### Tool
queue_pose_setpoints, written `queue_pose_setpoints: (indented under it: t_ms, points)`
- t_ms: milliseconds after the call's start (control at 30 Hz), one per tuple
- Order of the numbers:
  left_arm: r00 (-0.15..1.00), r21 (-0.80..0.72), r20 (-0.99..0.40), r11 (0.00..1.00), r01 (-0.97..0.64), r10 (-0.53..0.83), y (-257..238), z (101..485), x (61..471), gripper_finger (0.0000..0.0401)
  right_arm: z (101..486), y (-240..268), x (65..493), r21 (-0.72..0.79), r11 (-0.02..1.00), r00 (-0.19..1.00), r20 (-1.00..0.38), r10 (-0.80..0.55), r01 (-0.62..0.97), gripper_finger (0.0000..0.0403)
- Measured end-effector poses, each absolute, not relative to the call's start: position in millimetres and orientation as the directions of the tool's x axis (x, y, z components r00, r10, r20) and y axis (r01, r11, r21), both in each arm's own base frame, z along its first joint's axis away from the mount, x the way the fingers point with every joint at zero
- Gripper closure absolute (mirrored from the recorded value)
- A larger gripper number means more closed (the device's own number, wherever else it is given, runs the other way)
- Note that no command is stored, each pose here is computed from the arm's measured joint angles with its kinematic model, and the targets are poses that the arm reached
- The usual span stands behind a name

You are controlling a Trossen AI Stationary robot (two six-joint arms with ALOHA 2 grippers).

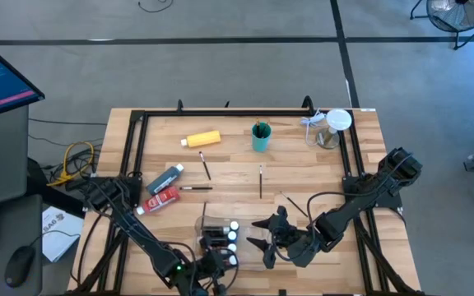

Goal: Pick & Place Paint Supplies
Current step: Put the pink paint bottle into the transparent bin

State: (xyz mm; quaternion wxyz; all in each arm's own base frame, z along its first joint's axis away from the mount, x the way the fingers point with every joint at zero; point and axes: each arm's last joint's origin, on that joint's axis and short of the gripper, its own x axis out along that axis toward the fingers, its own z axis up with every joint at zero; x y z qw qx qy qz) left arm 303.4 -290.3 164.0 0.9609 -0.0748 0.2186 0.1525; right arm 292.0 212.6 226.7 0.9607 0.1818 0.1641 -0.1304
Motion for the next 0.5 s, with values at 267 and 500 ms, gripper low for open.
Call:
queue_pose_setpoints:
  t_ms: [267,500]
  points:
    - [0.845,-0.099,-0.474,0.938,-0.333,0.249,-286.9,151.7,296.5,0.0375,226.6,212.5,292.0,0.304,0.901,0.912,-0.363,-0.191,0.31,0.0165]
    - [0.845,-0.101,-0.473,0.938,-0.332,0.249,-287.1,151.7,296.4,0.0375,226.6,212.4,292.1,0.3,0.903,0.912,-0.363,-0.192,0.309,0.0165]
